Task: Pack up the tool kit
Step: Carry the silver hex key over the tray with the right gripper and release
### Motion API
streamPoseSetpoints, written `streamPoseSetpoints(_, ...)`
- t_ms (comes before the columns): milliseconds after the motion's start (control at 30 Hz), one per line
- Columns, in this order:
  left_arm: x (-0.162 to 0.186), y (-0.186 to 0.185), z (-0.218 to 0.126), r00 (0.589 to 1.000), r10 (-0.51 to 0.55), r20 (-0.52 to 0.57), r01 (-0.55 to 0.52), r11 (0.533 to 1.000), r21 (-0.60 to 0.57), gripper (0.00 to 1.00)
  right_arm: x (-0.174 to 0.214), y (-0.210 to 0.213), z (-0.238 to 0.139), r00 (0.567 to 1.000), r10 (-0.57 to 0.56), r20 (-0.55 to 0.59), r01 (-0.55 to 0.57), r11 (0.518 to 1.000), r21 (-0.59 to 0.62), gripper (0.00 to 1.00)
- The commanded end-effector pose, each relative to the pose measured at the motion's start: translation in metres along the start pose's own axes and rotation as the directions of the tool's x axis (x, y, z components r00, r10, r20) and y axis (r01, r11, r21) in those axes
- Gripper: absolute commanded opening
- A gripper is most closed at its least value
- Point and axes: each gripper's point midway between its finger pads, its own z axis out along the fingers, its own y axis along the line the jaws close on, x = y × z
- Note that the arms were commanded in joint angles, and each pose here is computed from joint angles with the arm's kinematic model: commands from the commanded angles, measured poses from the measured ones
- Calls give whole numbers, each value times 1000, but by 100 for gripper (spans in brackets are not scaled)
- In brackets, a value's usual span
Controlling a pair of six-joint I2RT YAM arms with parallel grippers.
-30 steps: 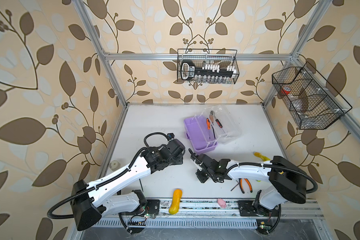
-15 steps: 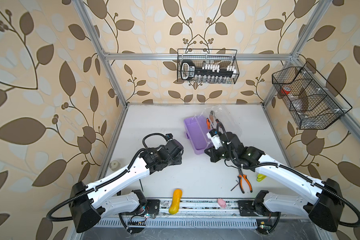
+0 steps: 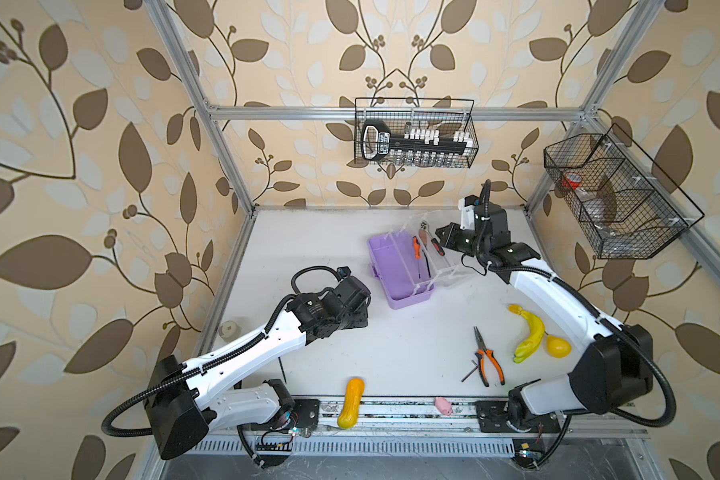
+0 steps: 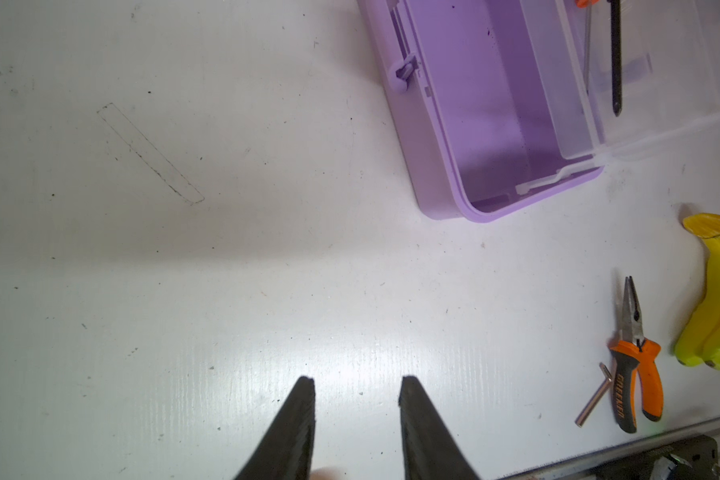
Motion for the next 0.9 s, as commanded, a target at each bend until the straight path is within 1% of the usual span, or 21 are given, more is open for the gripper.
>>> streamPoseSetpoints(0,-9,-2,-4,1000,3,23,-4,1000,19,36,-24,-9,15,995,81,62,-84,996,40,0)
streamPoseSetpoints(100,-10,1,-4,1000,-2,22,1,1000,18,36,-33,-18,28,990,111,84,-117,990,75,0)
streamPoseSetpoints(233,-10,4,-4,1000,-12,17,12,1000,16,36,-42,-32,44,977,181,109,-191,978,89,0)
streamPoseSetpoints(300,-10,6,-3,1000,-17,13,17,1000,15,37,-45,-37,50,977,185,109,-198,973,121,0)
streamPoseSetpoints(400,-9,9,-2,1000,-22,9,22,1000,8,37,-49,-40,59,974,199,108,-212,969,129,0)
streamPoseSetpoints(533,-9,10,0,1000,-28,6,28,1000,7,37,-46,-47,72,969,228,95,-239,961,136,0)
streamPoseSetpoints(667,-10,11,0,999,-33,4,33,999,8,37,-36,-51,88,969,245,45,-249,959,135,0)
streamPoseSetpoints(800,-9,12,1,999,-37,1,37,999,7,37,-30,-53,94,965,260,31,-262,956,133,0)
streamPoseSetpoints(833,-9,12,1,999,-36,1,36,999,6,37,-30,-54,95,965,260,32,-262,956,134,1)
streamPoseSetpoints(867,-9,13,1,999,-38,-1,38,999,6,37,-31,-55,94,965,261,35,-264,955,136,5)
